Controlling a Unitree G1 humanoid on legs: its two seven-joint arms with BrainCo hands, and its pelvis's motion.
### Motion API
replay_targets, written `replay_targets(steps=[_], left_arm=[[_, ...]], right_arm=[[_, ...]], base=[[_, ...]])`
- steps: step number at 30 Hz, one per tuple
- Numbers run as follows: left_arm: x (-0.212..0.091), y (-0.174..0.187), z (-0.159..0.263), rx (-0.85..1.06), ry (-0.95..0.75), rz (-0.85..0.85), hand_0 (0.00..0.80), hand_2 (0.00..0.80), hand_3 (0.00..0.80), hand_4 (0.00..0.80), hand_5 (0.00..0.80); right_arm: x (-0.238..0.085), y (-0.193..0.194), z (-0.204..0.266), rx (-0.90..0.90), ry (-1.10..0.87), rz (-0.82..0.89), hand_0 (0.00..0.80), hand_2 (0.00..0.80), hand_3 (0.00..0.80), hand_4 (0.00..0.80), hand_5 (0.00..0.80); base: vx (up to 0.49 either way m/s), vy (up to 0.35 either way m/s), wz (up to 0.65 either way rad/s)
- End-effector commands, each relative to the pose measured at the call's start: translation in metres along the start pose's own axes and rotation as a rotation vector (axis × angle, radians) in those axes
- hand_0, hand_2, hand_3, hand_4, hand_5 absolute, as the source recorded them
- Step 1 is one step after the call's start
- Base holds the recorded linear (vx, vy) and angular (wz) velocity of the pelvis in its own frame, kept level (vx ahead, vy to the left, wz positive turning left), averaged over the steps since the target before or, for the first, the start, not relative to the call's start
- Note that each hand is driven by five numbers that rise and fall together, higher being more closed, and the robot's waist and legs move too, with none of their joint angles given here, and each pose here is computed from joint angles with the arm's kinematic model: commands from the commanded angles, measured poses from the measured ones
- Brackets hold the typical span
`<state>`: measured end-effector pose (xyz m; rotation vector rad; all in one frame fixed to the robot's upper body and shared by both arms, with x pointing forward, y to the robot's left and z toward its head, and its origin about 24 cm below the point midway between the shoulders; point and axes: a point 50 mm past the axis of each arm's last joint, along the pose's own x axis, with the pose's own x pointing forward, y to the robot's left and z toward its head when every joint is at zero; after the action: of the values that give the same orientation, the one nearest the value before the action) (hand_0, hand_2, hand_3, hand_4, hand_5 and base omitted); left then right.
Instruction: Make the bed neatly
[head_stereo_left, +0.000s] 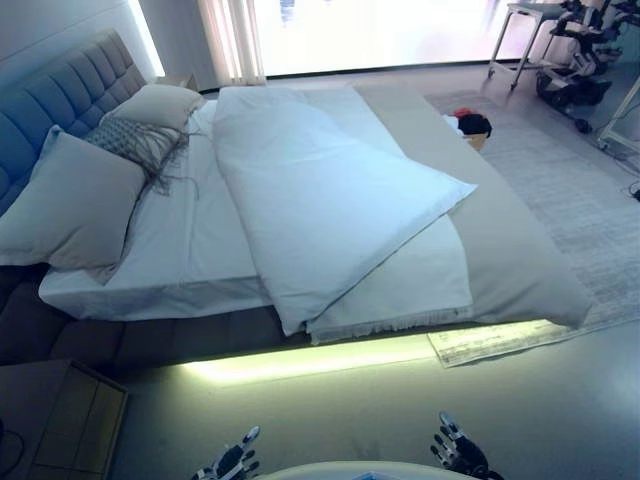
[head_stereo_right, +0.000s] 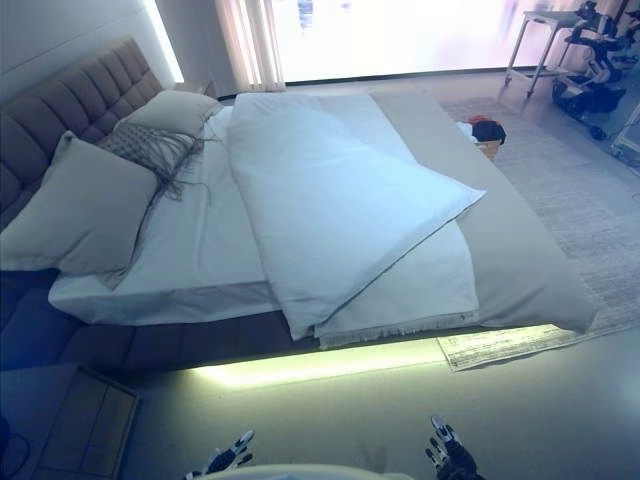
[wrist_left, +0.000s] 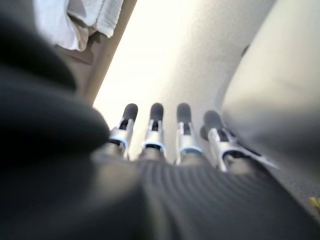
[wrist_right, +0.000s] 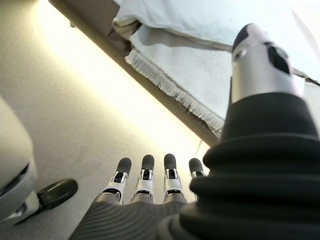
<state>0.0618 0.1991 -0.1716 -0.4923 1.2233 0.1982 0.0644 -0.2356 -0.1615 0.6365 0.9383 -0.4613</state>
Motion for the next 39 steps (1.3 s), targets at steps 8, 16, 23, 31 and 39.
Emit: replay_targets(steps=[8, 16, 23, 31, 39], left_arm=[[0.005, -0.012, 0.015, -0.006, -0.025, -0.037, 0.000, 0.000, 0.000, 0.000, 0.000], [0.005, -0.012, 0.013, -0.008, -0.018, -0.036, 0.000, 0.000, 0.000, 0.000, 0.000], [0.004, -0.009, 0.010, 0.003, -0.003, -0.017, 0.000, 0.000, 0.000, 0.000, 0.000], [0.006, -0.013, 0.016, -0.049, -0.037, -0.015, 0.000, 0.000, 0.000, 0.000, 0.000], [0.007, -0.019, 0.033, -0.096, -0.145, -0.036, 0.000, 0.000, 0.000, 0.000, 0.000]], right_arm=[[0.011, 0.022, 0.001, -0.022, 0.058, 0.028, 0.000, 0.000, 0.000, 0.000, 0.000], [0.010, 0.021, -0.001, -0.025, 0.062, 0.016, 0.000, 0.000, 0.000, 0.000, 0.000], [0.012, 0.026, -0.002, -0.019, 0.072, 0.037, 0.000, 0.000, 0.000, 0.000, 0.000], [0.012, 0.025, -0.001, -0.048, 0.097, 0.009, 0.000, 0.000, 0.000, 0.000, 0.000], [0.018, 0.030, 0.023, -0.213, 0.076, 0.022, 0.000, 0.000, 0.000, 0.000, 0.000]], base=[[0.000, 0.000, 0.00], [0.000, 0.000, 0.00], [0.012, -0.022, 0.00], [0.005, -0.063, -0.02], [0.004, -0.052, -0.15]])
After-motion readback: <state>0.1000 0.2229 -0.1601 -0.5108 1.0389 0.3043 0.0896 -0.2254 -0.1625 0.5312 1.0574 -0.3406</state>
